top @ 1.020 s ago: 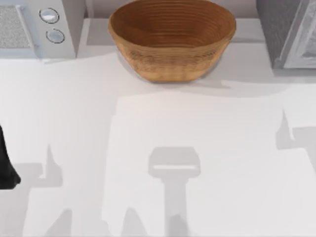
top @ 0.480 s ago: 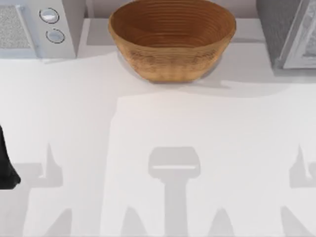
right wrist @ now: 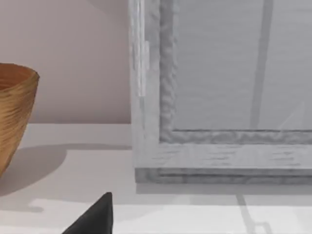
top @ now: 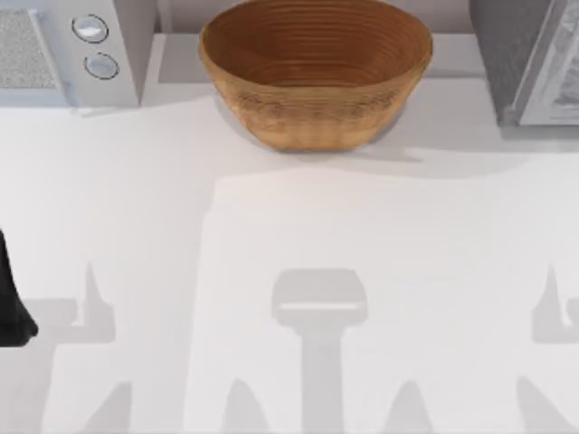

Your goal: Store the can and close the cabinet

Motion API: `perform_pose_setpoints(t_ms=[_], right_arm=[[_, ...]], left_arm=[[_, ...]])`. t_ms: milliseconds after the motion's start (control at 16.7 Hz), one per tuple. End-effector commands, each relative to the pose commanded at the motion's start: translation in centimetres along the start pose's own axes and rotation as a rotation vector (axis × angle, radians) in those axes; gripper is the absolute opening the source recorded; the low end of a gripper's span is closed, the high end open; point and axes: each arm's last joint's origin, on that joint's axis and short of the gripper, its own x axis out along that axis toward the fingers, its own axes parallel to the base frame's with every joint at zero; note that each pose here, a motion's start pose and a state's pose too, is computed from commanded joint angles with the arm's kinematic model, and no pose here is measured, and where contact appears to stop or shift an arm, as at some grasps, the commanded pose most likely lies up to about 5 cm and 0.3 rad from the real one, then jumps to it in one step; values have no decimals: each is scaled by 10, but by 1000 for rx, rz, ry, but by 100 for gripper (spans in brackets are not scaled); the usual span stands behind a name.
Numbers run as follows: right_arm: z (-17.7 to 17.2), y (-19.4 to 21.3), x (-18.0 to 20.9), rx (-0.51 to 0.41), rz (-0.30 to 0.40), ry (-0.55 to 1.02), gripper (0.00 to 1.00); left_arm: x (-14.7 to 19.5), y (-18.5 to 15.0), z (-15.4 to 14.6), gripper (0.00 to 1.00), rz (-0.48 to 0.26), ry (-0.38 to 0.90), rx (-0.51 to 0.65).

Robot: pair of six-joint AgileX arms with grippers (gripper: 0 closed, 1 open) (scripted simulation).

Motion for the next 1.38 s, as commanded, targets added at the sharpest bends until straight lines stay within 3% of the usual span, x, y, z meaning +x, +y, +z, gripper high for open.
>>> perform_pose_setpoints(t_ms=[360, 660, 1080, 1380], right_arm=[[28, -21, 16, -8, -3, -49, 100], [40, -70, 47, -8, 0, -21, 100], [12, -166, 58, 16, 1, 14, 100], [-1, -199, 47, 0, 1, 4, 100]], left_arm=[[0, 0, 0, 100, 0, 0, 0], [0, 0, 0, 100, 0, 0, 0], [0, 0, 0, 100, 0, 0, 0], [0, 0, 0, 100, 0, 0, 0]])
